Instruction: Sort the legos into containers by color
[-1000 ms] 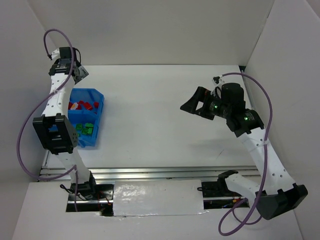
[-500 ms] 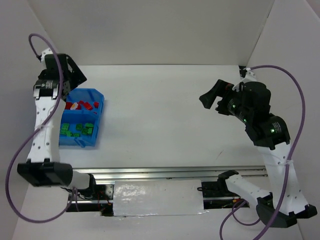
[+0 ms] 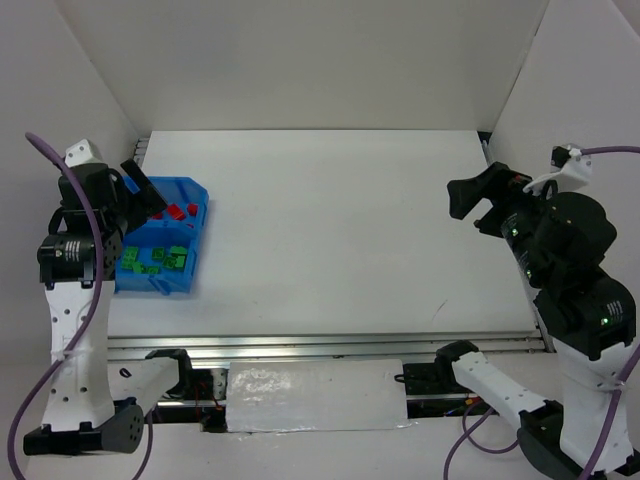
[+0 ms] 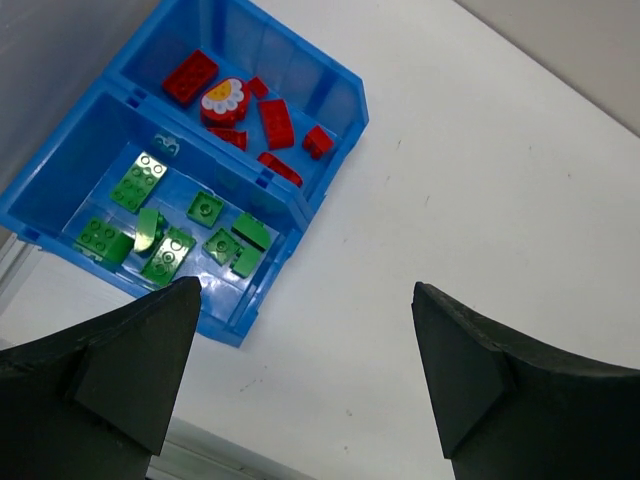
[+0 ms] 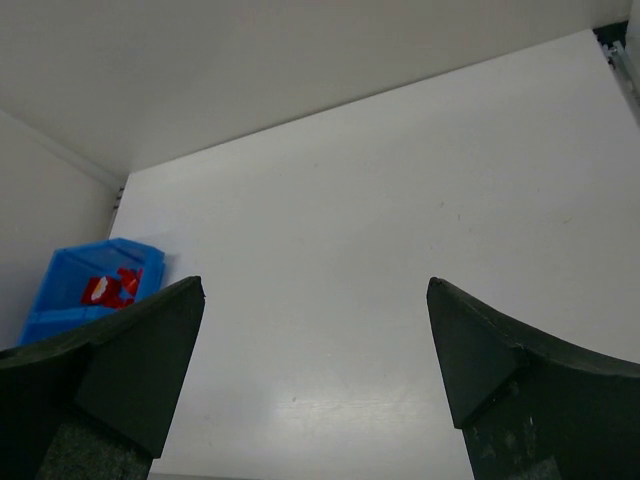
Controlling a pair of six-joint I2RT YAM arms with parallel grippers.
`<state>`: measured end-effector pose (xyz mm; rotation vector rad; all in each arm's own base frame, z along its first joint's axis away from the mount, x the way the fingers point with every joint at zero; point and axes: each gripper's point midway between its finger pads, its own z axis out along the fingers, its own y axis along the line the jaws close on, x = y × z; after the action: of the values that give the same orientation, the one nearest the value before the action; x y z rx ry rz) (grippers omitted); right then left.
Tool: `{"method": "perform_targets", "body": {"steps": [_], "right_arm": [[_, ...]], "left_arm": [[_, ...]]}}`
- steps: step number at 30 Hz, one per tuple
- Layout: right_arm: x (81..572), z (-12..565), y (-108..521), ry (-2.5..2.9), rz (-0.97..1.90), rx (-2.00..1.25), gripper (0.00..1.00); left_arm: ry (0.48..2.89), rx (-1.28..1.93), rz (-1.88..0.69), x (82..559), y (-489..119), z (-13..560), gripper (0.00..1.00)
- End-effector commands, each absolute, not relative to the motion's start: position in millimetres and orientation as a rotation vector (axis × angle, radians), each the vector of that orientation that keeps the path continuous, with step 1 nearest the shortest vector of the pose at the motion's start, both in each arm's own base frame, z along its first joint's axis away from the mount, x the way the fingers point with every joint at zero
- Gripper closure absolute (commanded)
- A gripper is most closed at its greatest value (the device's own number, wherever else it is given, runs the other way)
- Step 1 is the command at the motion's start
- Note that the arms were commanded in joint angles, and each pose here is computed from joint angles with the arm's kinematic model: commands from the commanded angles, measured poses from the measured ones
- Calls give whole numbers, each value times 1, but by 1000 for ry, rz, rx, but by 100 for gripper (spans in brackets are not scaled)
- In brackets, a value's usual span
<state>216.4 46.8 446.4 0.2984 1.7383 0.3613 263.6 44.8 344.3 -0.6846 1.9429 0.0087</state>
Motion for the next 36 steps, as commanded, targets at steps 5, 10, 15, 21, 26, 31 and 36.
{"method": "perform_targets", "body": {"steps": [5, 10, 15, 21, 26, 31, 36], "right_arm": [[214, 465, 30, 1676, 285, 334, 0], [208, 471, 26, 1646, 291, 349, 0], [208, 461, 30, 1662, 307, 339, 0], [196, 477, 33, 1601, 362, 312, 0], [181, 480, 28, 1568, 368, 304, 0], [169, 482, 27, 1539, 399, 293, 0], [155, 478, 19, 1509, 393, 303, 0]], "left_arm": [[1873, -695, 63, 242, 47, 376, 1], [1820, -755, 255, 214, 71, 384, 1], [1754, -687, 221, 199, 66, 407, 1], [1734, -673, 156, 188, 58, 410, 1], [1698, -640, 92, 180, 52, 427, 0], [1647, -608, -48, 167, 37, 438, 1], [1628, -601, -120, 150, 30, 423, 1]]}}
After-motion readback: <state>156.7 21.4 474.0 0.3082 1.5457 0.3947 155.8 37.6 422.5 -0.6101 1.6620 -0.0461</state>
